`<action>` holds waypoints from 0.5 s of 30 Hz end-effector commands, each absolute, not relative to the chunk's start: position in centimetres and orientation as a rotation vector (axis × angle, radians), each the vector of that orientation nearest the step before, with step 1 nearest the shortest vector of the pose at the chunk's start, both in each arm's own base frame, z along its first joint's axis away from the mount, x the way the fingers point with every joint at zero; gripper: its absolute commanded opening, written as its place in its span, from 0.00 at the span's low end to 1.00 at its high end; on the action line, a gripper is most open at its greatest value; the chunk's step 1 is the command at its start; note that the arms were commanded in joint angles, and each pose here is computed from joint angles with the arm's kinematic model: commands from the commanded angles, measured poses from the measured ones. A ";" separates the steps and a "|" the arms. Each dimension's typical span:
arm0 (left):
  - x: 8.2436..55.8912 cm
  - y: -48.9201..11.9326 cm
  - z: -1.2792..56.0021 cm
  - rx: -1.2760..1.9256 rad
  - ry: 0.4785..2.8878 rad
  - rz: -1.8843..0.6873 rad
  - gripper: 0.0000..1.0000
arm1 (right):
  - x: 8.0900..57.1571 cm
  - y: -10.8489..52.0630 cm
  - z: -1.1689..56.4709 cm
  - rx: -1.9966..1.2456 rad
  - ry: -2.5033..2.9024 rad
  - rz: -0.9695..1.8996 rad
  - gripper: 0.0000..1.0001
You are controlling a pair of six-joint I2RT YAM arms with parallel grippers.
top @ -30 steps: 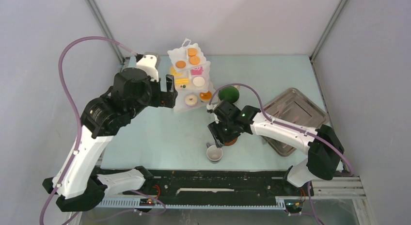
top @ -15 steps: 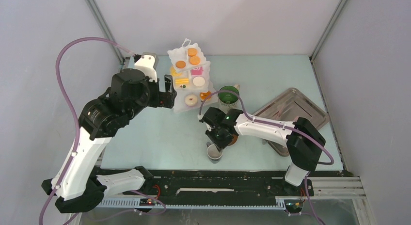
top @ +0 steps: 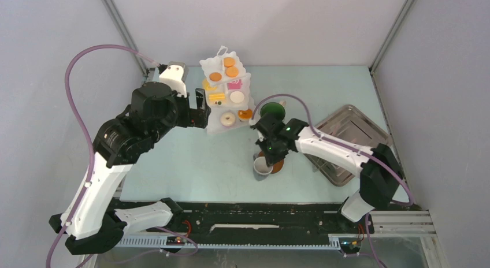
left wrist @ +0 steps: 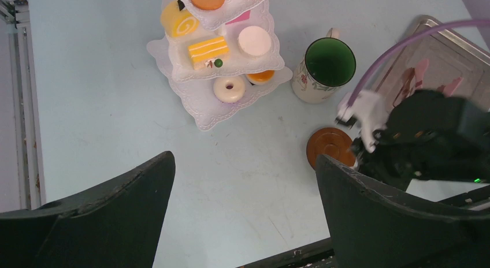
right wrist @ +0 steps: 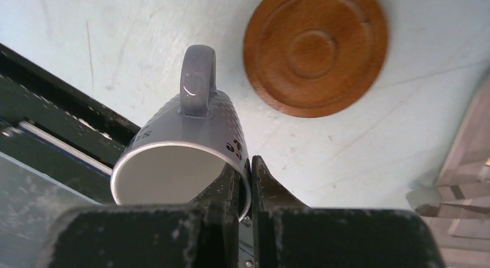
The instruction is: Serve the afternoon tea
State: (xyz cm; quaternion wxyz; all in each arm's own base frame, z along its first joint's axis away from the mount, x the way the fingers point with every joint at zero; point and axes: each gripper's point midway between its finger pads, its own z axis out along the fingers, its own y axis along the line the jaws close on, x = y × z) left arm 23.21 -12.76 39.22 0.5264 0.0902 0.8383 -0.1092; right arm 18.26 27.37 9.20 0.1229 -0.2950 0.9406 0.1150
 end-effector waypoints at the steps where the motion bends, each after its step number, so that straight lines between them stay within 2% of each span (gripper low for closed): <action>1: 23.6 -13.0 39.9 0.208 1.972 -0.277 0.98 | 21.0 27.1 14.2 -0.625 2.663 0.481 0.00; 7: 23.5 -13.1 39.8 0.214 1.972 -0.284 0.98 | 23.2 25.7 13.5 -0.460 2.714 0.465 0.00; 15: 23.6 -13.4 39.8 0.224 1.970 -0.295 0.98 | 25.3 24.3 12.1 -0.387 2.737 0.273 0.00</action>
